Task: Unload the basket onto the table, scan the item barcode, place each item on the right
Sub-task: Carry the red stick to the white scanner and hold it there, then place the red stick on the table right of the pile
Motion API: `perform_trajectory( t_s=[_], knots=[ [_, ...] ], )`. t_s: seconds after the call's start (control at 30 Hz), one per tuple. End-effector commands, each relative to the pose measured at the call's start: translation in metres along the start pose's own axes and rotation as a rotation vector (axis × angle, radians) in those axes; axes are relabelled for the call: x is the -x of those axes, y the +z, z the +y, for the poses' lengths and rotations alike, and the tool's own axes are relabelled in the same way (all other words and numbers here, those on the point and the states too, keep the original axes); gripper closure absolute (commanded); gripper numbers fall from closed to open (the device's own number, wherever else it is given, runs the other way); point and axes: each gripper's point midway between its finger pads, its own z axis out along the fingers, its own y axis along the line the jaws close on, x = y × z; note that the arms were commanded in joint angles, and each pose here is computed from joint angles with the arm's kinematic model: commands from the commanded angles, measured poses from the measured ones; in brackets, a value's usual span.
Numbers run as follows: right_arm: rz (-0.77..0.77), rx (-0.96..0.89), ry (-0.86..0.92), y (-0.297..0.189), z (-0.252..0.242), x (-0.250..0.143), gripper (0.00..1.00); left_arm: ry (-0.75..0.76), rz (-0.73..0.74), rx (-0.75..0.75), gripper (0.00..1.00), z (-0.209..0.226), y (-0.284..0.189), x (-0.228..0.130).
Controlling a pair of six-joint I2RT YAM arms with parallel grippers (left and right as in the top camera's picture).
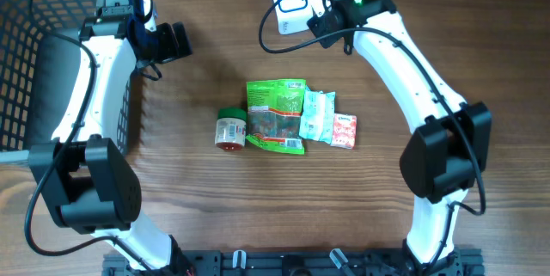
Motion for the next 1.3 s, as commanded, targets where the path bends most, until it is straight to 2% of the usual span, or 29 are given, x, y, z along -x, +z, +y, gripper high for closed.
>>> perform_trajectory(
  t_s=[0.0,0.27,0.5,0.67,0.73,0.83,0.87,0.93,1.03,1.13,1.17,1.27],
  knots=[
    [0.111,-0.242,-0.138,0.025,-0.034,-0.012,0.96,-0.009,-0.025,0.0,0.0,0.0,-0.008,0.006],
    [0.112,-0.31,-0.313,0.075,-0.009,0.003,0.96,-0.009,-0.025,0.0,0.0,0.0,-0.008,0.006],
    [0.156,-0.296,-0.326,0.105,0.004,-0.012,0.96,-0.01,-0.026,0.0,0.0,0.0,-0.008,0.006],
    [0.119,-0.315,-0.258,0.109,0.004,-0.006,0.96,-0.01,-0.026,0.0,0.0,0.0,-0.008,0.006],
    [0.104,-0.368,-0.139,0.09,-0.01,-0.002,0.96,-0.01,-0.025,0.001,0.0,0.0,-0.008,0.006],
    [-0.003,-0.209,-0.007,0.04,-0.01,0.015,0.96,-0.01,-0.026,0.0,0.0,0.0,-0.008,0.006],
    [-0.046,-0.102,0.091,0.005,-0.013,0.016,0.96,-0.01,-0.025,0.001,0.0,0.0,-0.008,0.006],
    [-0.02,0.015,0.258,-0.038,-0.023,-0.006,0.96,-0.01,-0.026,0.0,0.0,0.0,-0.008,0.006],
    [0.114,0.291,0.495,-0.079,-0.033,-0.068,0.96,-0.01,-0.026,0.0,0.0,0.0,-0.008,0.006],
    [0.29,0.421,0.683,-0.065,-0.043,-0.138,0.96,-0.01,-0.026,0.0,0.0,0.0,-0.008,0.006],
    [0.365,0.427,0.75,-0.048,-0.042,-0.172,0.96,-0.01,-0.025,0.001,0.0,0.0,-0.008,0.006],
    [0.48,0.413,0.858,-0.008,-0.028,-0.241,0.96,-0.01,-0.025,0.001,0.0,0.0,-0.008,0.006]
  ],
)
